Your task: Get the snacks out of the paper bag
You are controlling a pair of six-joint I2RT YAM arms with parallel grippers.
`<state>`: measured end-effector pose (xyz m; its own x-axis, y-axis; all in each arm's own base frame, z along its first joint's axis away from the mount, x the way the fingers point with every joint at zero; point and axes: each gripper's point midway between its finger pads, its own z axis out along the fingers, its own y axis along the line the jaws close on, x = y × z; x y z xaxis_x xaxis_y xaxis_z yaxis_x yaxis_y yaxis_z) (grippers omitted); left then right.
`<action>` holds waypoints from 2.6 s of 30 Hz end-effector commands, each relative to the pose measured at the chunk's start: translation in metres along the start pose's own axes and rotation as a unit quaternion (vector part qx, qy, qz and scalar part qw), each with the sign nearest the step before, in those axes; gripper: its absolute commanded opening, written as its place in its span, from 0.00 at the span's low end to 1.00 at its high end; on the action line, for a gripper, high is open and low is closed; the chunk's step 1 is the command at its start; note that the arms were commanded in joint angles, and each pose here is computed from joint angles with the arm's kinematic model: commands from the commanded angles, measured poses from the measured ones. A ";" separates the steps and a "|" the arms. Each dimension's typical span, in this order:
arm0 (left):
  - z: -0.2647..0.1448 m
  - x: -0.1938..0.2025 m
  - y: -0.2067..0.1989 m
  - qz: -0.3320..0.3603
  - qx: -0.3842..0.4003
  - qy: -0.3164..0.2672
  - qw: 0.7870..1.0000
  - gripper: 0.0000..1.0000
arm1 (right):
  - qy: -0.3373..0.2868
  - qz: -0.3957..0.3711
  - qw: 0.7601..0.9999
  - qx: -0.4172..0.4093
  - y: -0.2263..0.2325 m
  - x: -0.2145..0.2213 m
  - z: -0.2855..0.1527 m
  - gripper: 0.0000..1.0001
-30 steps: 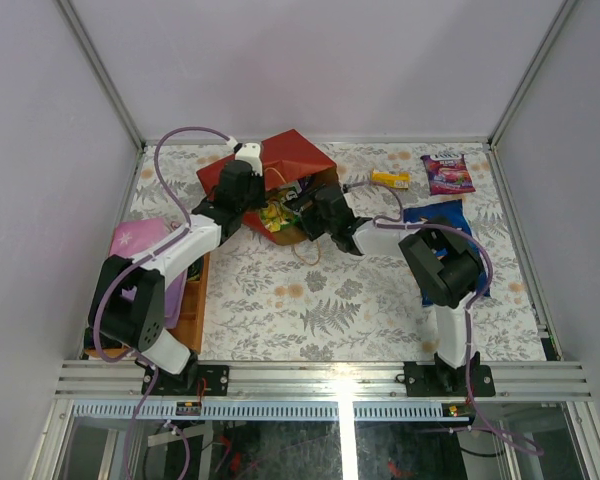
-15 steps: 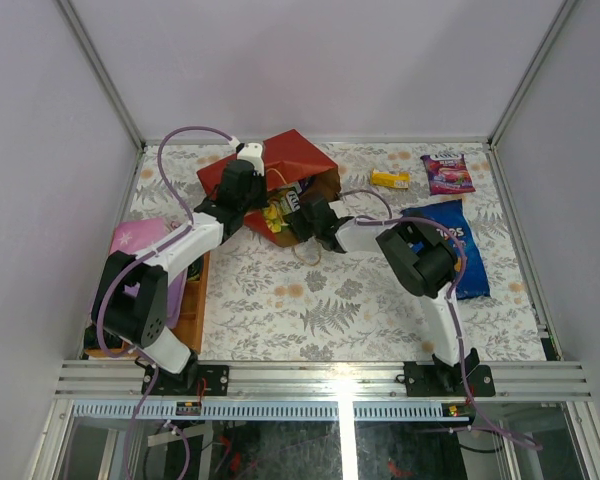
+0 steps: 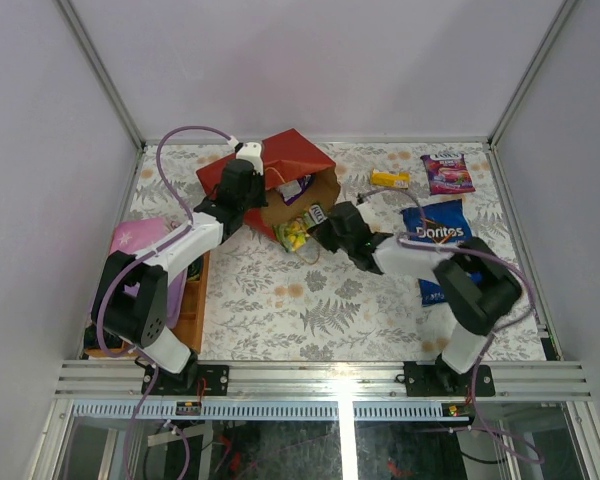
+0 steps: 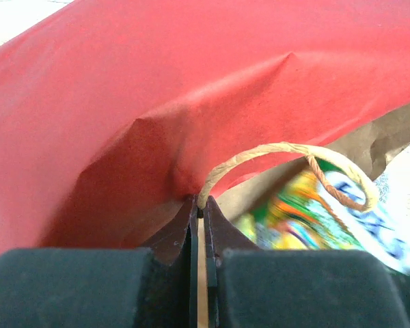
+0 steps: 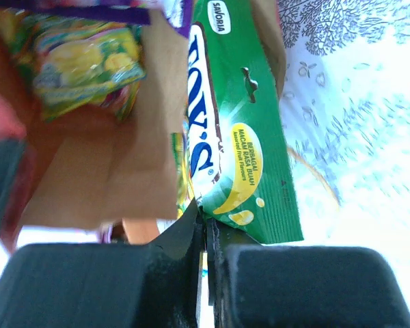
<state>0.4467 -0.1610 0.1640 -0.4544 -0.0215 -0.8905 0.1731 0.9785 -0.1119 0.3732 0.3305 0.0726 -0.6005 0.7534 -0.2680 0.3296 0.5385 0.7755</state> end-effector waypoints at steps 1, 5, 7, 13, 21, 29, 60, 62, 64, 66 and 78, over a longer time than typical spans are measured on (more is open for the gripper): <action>0.006 0.003 0.016 0.008 -0.031 0.007 0.999 0.00 | -0.027 -0.107 0.992 -0.069 0.021 -0.031 -0.071 0.00; 0.006 0.000 0.018 0.010 -0.037 0.008 0.999 0.00 | 0.055 -0.172 0.981 -0.074 -0.018 -0.059 -0.098 0.00; 0.006 0.000 0.017 0.008 -0.033 0.005 0.999 0.00 | 0.091 -0.221 0.970 -0.040 -0.043 -0.075 -0.104 0.00; 0.004 -0.002 0.013 0.005 -0.025 0.005 1.000 0.00 | 0.038 -0.301 0.945 0.120 -0.084 -0.142 -0.109 0.99; 0.001 -0.004 0.015 0.005 -0.029 0.002 1.000 0.00 | -0.099 -0.373 0.910 0.153 -0.049 -0.175 -0.131 0.99; 0.003 -0.002 0.015 0.007 -0.029 0.006 1.000 0.00 | -0.061 -0.376 0.906 0.186 -0.085 -0.145 -0.089 0.87; 0.001 -0.002 0.020 0.017 -0.041 0.008 0.999 0.00 | -0.051 -0.289 0.894 0.337 -0.146 -0.239 0.018 1.00; 0.001 -0.002 0.020 0.017 -0.041 0.007 0.999 0.00 | -0.060 -0.282 0.896 0.337 -0.143 -0.256 0.022 1.00; 0.000 -0.002 0.020 0.018 -0.041 0.007 0.999 0.00 | -0.065 -0.284 0.898 0.329 -0.136 -0.267 0.028 1.00; 0.000 -0.003 0.021 0.018 -0.041 0.006 0.999 0.00 | -0.077 -0.290 0.900 0.317 -0.122 -0.278 0.032 1.00; 0.000 -0.001 0.026 0.022 -0.052 0.008 0.998 0.00 | -0.177 -0.297 0.914 0.213 -0.049 -0.326 -0.028 0.99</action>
<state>0.4497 -0.1518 0.1627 -0.4542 -0.0002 -0.8909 0.1462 0.9864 -0.0748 0.5466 0.0513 0.0479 -0.6653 0.2883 -0.6886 0.3534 0.9342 0.0497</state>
